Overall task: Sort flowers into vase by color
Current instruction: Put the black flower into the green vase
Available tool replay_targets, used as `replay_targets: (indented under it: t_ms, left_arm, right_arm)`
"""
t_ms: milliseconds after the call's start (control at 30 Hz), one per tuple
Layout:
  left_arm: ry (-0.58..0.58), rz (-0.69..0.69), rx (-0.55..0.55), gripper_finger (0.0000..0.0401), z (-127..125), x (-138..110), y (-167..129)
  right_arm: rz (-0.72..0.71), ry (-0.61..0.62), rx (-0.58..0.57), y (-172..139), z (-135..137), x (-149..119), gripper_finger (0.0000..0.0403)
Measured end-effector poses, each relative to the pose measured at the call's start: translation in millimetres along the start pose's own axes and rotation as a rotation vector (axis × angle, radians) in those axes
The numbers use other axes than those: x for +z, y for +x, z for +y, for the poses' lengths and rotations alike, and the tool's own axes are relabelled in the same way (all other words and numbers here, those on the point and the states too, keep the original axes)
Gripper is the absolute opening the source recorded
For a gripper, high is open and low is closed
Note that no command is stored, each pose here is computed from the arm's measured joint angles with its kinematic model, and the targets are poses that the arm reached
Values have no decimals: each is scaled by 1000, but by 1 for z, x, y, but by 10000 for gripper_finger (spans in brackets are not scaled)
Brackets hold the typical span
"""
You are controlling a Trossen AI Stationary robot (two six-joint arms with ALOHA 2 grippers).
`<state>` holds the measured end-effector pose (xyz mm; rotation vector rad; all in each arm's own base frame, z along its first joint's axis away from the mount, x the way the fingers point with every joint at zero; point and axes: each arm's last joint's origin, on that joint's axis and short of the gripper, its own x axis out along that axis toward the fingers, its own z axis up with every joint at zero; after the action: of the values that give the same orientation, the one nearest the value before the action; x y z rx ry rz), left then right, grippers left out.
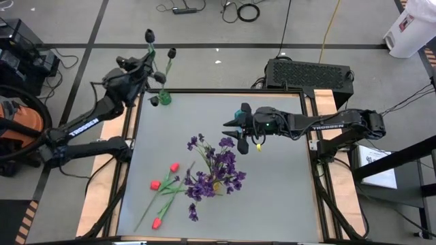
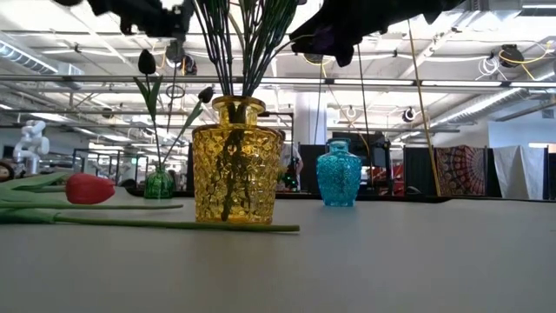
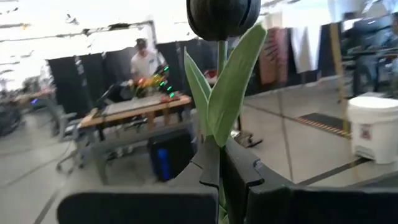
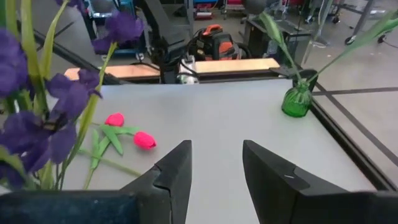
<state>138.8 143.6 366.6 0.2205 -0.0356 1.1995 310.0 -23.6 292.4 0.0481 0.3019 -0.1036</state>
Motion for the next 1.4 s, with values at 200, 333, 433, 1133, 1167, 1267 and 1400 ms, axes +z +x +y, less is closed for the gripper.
replay_targets:
  t_ms: [200, 333, 433, 1133, 1167, 1267, 1400]
  left_arm:
    - [-51, 73, 49, 1, 13, -21, 26]
    - [-48, 121, 65, 1, 21, -35, 39]
    - [-38, 150, 88, 1, 25, -42, 46]
    - [-67, 211, 65, 10, 30, -84, 48]
    - [-73, 215, 57, 10, 30, -85, 48]
    - [-74, 234, 39, 11, 29, -88, 47]
    - [-66, 279, 31, 12, 28, -92, 46]
  right_arm:
    - [34, -6, 15, 0, 5, -4, 134]
    - [34, -9, 22, 0, 8, -4, 134]
    - [36, -11, 27, 0, 9, -4, 134]
    - [44, -12, 28, 0, 10, -5, 134]
    - [44, -12, 28, 0, 10, -5, 134]
    - [44, -12, 28, 0, 10, -5, 134]
    - [44, -12, 27, 0, 10, -5, 134]
